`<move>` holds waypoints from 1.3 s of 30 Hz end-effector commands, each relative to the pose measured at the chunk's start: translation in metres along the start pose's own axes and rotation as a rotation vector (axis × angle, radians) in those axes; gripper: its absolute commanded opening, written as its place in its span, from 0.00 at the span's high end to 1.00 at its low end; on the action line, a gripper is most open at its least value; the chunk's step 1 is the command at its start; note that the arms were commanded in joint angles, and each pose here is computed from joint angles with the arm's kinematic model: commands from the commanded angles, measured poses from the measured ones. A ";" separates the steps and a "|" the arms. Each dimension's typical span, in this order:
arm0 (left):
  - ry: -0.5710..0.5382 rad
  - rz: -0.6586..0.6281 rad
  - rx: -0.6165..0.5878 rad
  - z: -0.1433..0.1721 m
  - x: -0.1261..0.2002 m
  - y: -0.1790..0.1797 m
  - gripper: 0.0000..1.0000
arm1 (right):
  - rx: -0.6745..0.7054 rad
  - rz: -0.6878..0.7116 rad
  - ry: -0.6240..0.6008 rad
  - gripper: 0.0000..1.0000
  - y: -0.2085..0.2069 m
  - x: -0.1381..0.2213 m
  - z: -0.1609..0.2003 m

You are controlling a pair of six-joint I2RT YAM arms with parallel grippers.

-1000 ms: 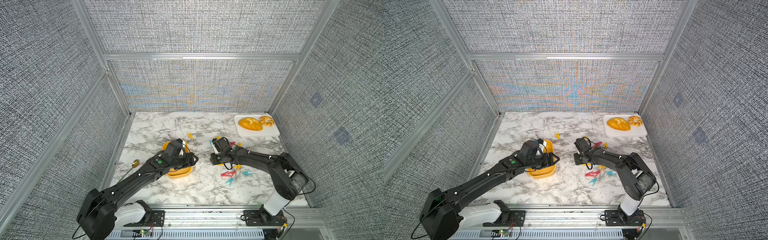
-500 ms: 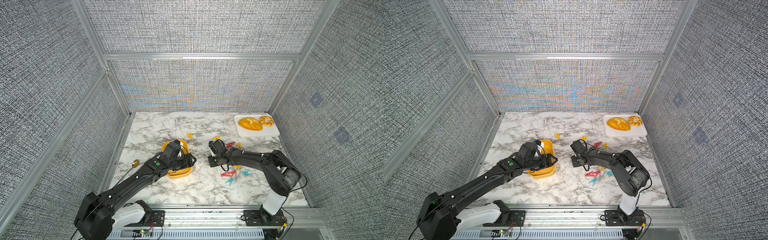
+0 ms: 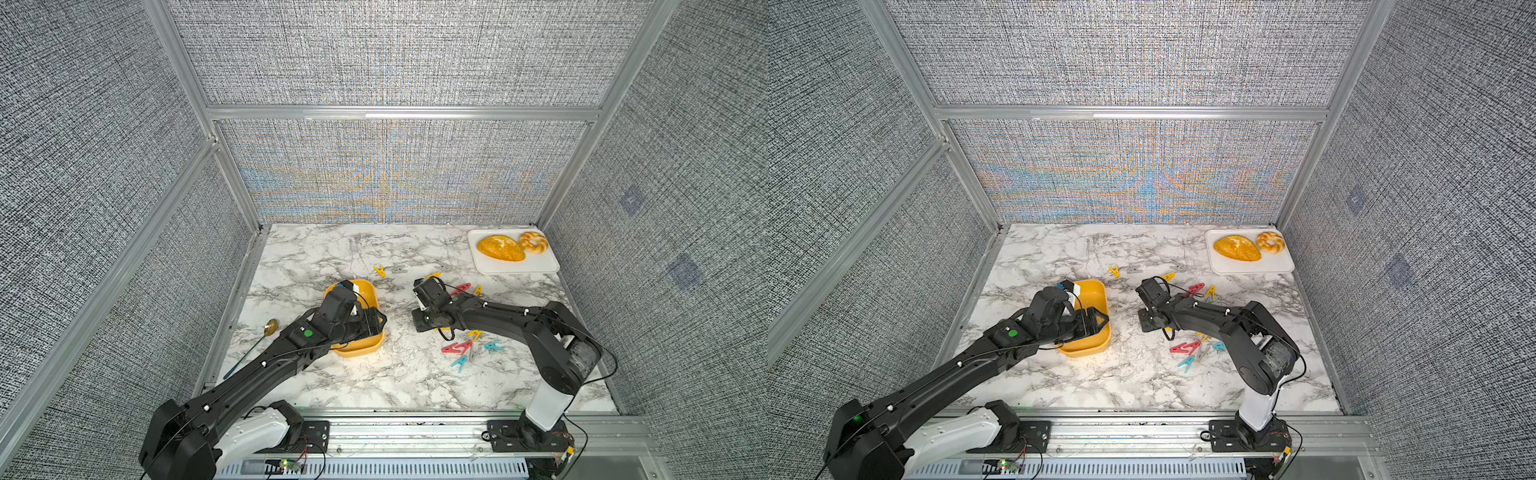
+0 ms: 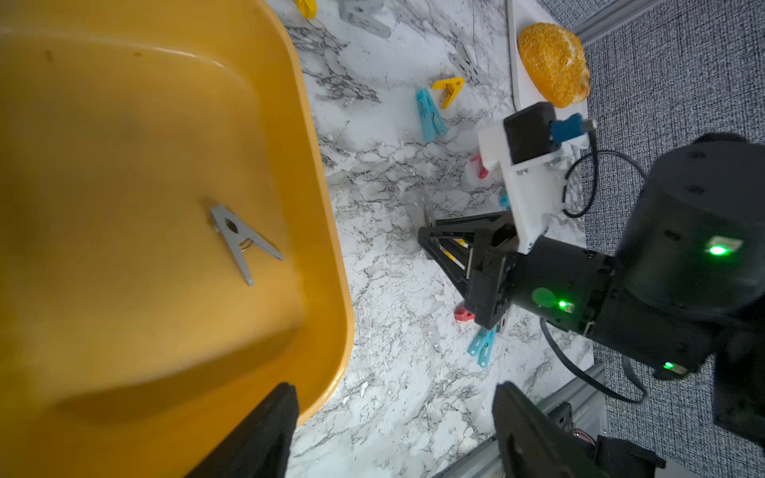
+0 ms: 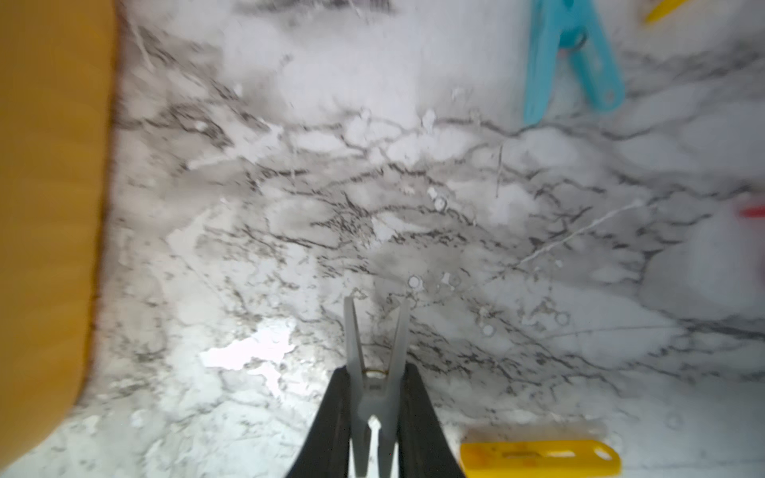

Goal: Put the clothespins into the storage box
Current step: Pick up the clothespin from the center of the board, then place the clothespin in the storage box.

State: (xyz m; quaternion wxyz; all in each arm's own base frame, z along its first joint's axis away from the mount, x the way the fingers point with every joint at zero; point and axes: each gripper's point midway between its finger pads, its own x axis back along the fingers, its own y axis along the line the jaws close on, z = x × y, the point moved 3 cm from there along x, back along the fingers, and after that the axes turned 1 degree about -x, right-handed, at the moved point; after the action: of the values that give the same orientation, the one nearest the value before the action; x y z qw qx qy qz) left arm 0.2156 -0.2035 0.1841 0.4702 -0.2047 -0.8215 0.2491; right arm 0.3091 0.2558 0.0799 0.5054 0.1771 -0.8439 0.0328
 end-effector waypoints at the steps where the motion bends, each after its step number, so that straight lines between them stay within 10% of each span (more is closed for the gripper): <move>1: -0.089 -0.089 -0.007 -0.010 0.019 0.018 0.17 | 0.004 -0.042 -0.059 0.89 0.017 0.023 -0.024; 13: -0.220 -0.173 0.121 -0.012 0.067 0.067 0.11 | 0.106 -0.325 -0.165 0.85 0.135 0.076 -0.081; 21: -0.191 -0.168 0.131 -0.003 0.064 0.072 0.11 | 0.154 -0.380 -0.139 0.65 0.179 0.062 -0.078; 28: -0.168 -0.141 0.070 -0.008 0.062 0.062 0.14 | 0.145 -0.353 -0.187 0.46 0.170 0.074 -0.082; 39: 0.017 -0.086 -0.087 -0.006 0.014 0.010 0.21 | -0.006 -0.150 -0.209 0.47 0.058 0.091 -0.052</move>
State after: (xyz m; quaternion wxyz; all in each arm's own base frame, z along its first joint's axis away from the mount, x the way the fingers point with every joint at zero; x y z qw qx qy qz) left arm 0.2089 -0.1662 0.1858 0.4858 -0.1598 -0.8345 0.2050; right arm 0.2917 0.3224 0.1965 0.4134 0.2798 -0.8662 -0.0209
